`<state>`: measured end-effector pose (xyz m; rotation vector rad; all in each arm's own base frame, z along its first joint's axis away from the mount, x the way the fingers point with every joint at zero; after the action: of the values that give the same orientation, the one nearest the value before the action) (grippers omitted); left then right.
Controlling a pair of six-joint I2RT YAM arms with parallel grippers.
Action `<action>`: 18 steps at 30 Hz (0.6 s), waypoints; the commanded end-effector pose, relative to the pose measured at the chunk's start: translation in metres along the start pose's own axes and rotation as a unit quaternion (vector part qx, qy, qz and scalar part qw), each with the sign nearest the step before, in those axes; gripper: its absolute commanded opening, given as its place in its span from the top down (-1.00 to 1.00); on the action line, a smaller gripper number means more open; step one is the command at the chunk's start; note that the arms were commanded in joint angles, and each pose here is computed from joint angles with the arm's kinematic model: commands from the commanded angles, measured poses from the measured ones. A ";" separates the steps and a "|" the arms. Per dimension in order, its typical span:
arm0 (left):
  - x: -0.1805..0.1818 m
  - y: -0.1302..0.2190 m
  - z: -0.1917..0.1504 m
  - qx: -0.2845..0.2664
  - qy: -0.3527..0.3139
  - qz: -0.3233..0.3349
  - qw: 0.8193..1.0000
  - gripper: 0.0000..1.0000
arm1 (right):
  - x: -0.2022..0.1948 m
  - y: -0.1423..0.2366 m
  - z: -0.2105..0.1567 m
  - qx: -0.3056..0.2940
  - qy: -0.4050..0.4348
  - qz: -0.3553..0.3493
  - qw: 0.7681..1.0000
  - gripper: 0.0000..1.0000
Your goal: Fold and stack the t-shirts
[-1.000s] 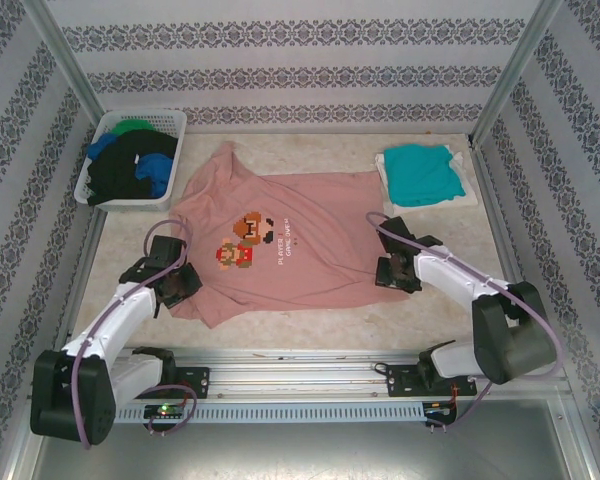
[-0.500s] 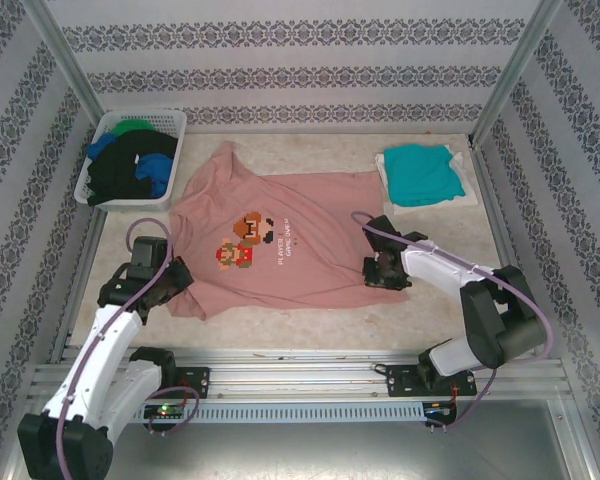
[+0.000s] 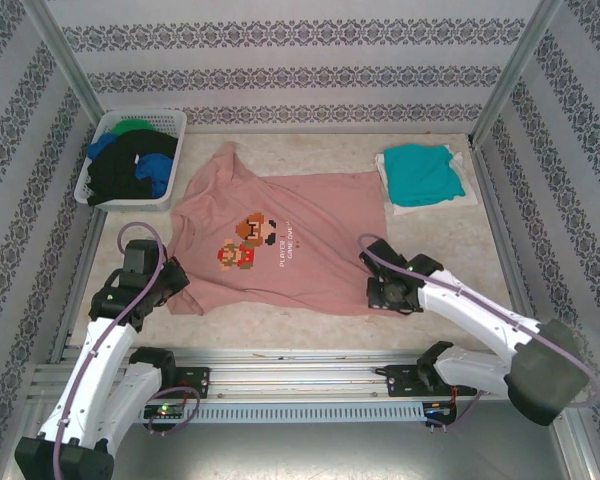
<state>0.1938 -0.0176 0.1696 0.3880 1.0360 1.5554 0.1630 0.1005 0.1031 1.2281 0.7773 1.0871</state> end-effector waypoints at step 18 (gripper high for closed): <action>-0.003 0.012 0.007 -0.004 -0.020 0.001 1.000 1.00 | -0.010 -0.027 -0.007 0.003 -0.018 -0.108 0.994 -0.03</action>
<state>0.1949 -0.0177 0.1735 0.3944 1.0250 1.5514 0.1438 0.0880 0.0699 1.1912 0.8992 0.8823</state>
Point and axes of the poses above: each hand's point on the last joint's axis, 136 mm out from that joint toward the fingers, its own y axis back along the fingers, its own x axis along the line the jaws close on, z = x × y, the point moved 4 cm from there along y, back along the fingers, and after that the axes turned 12 degrees about -y, right-handed, at the moved point
